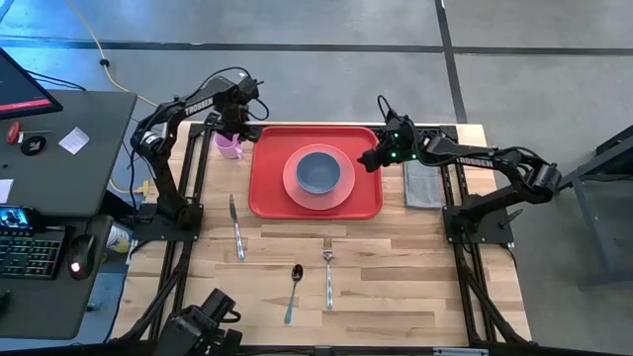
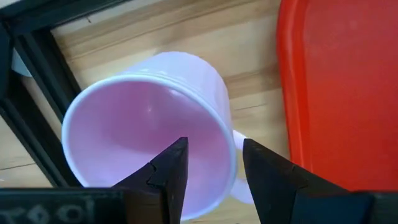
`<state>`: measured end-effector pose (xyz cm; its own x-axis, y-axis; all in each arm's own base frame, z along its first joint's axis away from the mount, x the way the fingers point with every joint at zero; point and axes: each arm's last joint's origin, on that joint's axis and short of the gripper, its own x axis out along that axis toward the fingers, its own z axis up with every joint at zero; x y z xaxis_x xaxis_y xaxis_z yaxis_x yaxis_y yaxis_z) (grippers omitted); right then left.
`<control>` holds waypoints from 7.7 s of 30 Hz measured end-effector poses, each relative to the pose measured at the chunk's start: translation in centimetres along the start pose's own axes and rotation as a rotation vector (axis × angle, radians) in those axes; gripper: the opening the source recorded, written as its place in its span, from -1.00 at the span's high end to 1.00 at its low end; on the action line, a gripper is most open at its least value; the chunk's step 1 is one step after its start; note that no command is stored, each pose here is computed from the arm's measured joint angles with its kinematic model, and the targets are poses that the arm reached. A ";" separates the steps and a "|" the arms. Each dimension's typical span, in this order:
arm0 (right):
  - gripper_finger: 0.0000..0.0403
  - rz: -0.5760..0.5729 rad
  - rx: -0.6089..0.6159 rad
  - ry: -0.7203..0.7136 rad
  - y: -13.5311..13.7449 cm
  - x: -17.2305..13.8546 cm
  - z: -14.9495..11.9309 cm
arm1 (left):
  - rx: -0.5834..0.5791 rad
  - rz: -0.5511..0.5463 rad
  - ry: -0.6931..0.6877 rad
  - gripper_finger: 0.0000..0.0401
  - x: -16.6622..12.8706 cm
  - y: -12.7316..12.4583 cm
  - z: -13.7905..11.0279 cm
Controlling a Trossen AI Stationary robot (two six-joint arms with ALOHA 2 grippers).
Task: Set up tray
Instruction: Put the pink mug on the red serving tray to the top left of the pink plate, then adjust the pink plate on the red serving tray
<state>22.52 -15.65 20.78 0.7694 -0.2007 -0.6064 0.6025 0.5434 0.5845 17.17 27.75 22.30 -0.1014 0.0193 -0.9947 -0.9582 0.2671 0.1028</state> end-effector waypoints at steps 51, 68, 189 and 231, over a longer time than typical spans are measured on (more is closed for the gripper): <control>0.32 0.037 0.014 0.047 0.0 0.0 -0.3 | 0.761 -0.049 -0.115 0.75 -2.4 -11.7 -0.7; 0.32 0.030 -0.003 0.044 0.0 0.0 -0.3 | 0.775 -0.052 -0.149 0.52 -2.5 -11.9 -0.5; 0.32 -0.158 0.123 0.107 1.4 7.4 -5.6 | 0.524 -0.633 -0.862 0.24 -31.3 -7.8 -22.8; 0.99 -0.479 -0.001 0.407 0.3 10.9 3.8 | 0.489 -0.581 -0.806 0.24 -30.7 -6.9 -23.1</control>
<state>31.92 -20.76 16.43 0.2716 -0.0959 -0.9576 0.8601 0.4706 0.1968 20.75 3.08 52.32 0.7039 0.3417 -0.6227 -0.5764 0.7871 -0.2197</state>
